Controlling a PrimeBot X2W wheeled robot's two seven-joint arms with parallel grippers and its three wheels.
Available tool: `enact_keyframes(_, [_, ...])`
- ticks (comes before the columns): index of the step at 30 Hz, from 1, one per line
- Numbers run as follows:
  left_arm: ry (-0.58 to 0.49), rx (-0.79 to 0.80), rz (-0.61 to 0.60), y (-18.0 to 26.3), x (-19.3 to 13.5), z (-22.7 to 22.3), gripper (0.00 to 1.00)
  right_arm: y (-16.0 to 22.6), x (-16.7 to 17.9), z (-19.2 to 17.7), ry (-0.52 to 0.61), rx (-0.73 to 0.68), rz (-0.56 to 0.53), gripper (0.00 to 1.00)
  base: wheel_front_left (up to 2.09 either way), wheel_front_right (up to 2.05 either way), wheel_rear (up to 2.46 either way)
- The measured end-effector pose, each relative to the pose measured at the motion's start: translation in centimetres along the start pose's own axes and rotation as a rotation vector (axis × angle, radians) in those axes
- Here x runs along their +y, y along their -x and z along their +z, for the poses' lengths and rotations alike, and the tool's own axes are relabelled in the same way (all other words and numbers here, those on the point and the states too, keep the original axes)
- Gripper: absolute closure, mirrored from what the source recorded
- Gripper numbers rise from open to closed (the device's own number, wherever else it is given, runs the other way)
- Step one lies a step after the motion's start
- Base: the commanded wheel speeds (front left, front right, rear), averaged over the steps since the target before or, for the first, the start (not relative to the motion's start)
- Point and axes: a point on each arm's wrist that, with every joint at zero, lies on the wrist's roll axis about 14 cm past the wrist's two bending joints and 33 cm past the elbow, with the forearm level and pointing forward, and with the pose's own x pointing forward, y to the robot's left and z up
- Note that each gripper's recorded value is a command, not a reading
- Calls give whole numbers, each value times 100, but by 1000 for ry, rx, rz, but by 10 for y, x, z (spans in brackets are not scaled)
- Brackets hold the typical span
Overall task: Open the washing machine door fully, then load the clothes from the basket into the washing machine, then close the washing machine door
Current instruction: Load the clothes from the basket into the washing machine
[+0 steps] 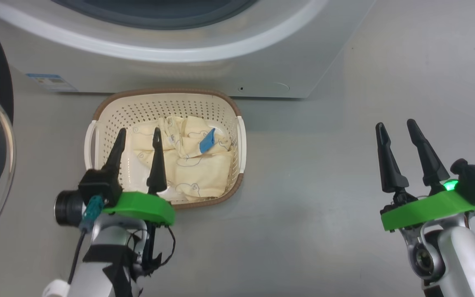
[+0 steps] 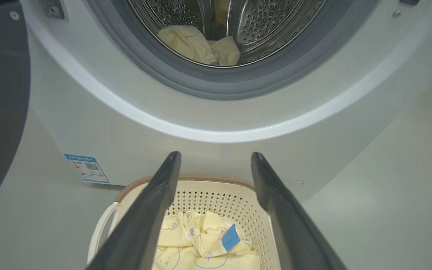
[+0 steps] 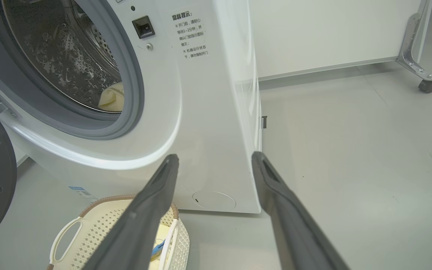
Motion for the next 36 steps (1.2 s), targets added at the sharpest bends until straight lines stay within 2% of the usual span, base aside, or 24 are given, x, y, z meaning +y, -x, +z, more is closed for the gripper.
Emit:
enact_keyframes(13, [-25, 51, 76, 51, 19, -19, 0, 23, -7, 17, 23, -32, -35, 0, 0, 0, 0])
enact_keyframes(36, [38, -20, 209, 94, 48, 10, 0, 56, 4, 40, 46, -90, -23, 0, 0, 0, 0])
